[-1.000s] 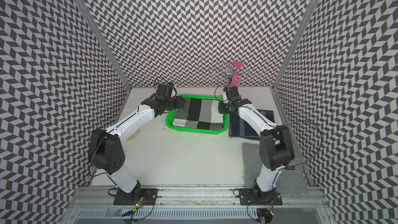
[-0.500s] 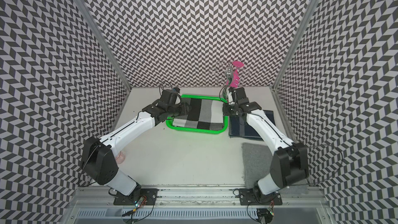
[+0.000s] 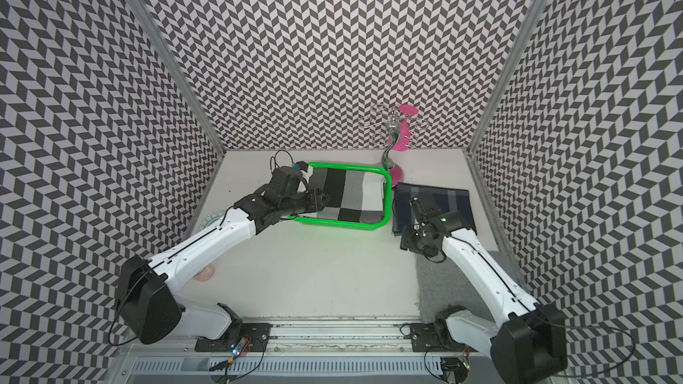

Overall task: Put the folded scarf in the basket
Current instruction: Move the scarf to the center of the board.

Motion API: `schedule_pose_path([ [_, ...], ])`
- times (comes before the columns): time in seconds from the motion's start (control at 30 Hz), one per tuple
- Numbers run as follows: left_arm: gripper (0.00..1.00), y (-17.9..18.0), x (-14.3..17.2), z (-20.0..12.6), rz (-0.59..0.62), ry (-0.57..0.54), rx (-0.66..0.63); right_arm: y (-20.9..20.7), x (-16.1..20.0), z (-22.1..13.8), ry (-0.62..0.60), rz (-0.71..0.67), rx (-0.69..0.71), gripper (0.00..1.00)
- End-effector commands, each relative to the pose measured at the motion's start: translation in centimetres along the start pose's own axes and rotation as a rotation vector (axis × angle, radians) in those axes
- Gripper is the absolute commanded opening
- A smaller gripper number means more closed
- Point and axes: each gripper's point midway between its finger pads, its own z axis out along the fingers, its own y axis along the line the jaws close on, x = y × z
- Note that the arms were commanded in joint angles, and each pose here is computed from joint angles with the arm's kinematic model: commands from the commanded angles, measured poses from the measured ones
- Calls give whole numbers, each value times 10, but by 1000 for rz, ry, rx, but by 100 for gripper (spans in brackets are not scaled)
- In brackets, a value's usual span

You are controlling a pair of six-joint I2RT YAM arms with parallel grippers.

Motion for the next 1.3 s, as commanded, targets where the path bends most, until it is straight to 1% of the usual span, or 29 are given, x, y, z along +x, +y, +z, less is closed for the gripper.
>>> schedule_pose_path([
  [0.0, 46, -6, 19, -7, -1, 25, 36, -27, 1, 8, -36, 74, 136, 63],
  [0.1, 46, -4, 28, -7, -6, 31, 50, -34, 0, 15, -30, 89, 185, 62],
  [0.2, 46, -2, 30, -8, 4, 33, 43, -45, -5, 17, -61, 104, 249, 63],
  [0.33, 46, 1, 34, -13, 8, 31, 39, -53, 4, 29, -8, 111, 296, 63],
  [0.43, 47, 3, 35, -17, 8, 21, 38, -52, -1, 38, -13, 117, 288, 61],
  [0.57, 47, 3, 40, -16, 5, 38, 44, -49, -2, 52, 18, 105, 283, 60],
  [0.63, 47, 3, 41, -16, 3, 44, 45, -48, 3, 59, 35, 109, 270, 60],
  [0.7, 47, 4, 41, -18, 0, 44, 40, -60, 13, 67, 56, 108, 307, 60],
  [0.77, 47, 5, 42, -20, -2, 40, 42, -59, 20, 76, 84, 118, 288, 58],
  [0.83, 47, 6, 45, -22, -5, 41, 42, -58, 24, 81, 98, 124, 278, 54],
  [0.87, 47, 8, 48, -23, -8, 47, 39, -59, 27, 83, 106, 123, 279, 49],
  [0.93, 46, 10, 53, -24, -13, 56, 40, -58, 28, 84, 107, 118, 268, 39],
  [0.97, 46, 11, 55, -25, -16, 57, 41, -55, 27, 83, 100, 115, 255, 29],
  [1.03, 47, 14, 59, -28, -23, 58, 41, -51, 25, 82, 97, 109, 233, 20],
  [1.1, 46, 18, 64, -30, -29, 59, 34, -42, 23, 82, 103, 109, 196, 17],
  [1.2, 46, 22, 70, -35, -41, 61, 29, -25, 21, 80, 102, 115, 137, 17],
  [1.27, 46, 24, 73, -39, -47, 58, 29, -6, 20, 78, 102, 121, 80, 17],
])
